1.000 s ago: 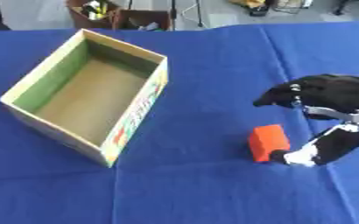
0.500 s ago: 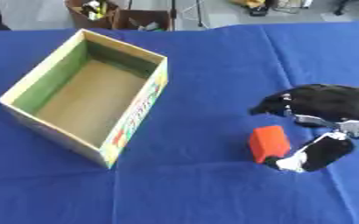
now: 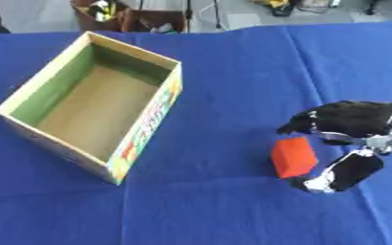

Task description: Pick up objects on the table and place them in the box.

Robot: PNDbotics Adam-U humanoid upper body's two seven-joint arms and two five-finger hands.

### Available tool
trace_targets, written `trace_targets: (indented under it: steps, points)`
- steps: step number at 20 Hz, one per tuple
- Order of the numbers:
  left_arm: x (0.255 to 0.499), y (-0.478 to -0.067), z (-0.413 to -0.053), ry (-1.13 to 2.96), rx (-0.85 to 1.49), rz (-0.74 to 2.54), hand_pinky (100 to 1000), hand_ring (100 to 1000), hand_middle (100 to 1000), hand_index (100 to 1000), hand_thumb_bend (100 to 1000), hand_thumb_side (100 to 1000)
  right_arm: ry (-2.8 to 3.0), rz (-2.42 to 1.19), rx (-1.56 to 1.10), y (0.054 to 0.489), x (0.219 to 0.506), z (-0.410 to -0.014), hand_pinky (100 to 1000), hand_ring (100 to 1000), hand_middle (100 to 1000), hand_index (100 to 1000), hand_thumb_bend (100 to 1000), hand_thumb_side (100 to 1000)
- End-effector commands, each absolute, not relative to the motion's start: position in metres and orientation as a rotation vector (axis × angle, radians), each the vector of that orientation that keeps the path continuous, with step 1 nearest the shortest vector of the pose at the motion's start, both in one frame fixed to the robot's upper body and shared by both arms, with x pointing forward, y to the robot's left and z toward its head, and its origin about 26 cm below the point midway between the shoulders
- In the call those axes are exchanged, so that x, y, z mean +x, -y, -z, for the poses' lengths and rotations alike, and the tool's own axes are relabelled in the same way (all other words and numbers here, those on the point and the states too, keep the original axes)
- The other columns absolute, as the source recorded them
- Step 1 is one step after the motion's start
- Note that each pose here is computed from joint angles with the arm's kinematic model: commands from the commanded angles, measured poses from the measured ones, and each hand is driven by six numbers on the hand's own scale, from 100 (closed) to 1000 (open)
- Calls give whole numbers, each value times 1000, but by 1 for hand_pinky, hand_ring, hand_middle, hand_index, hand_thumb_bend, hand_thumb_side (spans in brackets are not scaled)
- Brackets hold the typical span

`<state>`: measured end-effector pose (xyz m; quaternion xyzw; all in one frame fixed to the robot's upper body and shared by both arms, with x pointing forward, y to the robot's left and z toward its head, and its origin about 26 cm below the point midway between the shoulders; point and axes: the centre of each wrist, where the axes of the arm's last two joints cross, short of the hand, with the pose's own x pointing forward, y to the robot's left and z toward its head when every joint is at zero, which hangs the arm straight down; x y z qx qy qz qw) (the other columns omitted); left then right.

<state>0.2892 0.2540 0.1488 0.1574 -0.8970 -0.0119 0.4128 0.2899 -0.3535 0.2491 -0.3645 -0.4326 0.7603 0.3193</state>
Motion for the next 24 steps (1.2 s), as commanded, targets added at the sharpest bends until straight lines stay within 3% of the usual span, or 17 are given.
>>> trace_targets:
  steps: [1, 19, 24]
  points:
    - [287, -254, -155, 2279, 395, 50, 321, 603, 659, 758, 100, 840, 1114, -1988, -1017, 359, 292, -256, 824, 856, 828, 976, 365, 772]
    - [287, -253, -155, 2280, 391, 51, 322, 604, 661, 759, 100, 841, 1096, -2024, -940, 362, 296, -248, 822, 840, 759, 904, 363, 730]
    - [287, -253, -155, 2281, 388, 52, 323, 604, 661, 759, 100, 842, 1094, -1983, -980, 367, 301, -244, 791, 804, 622, 774, 253, 643]
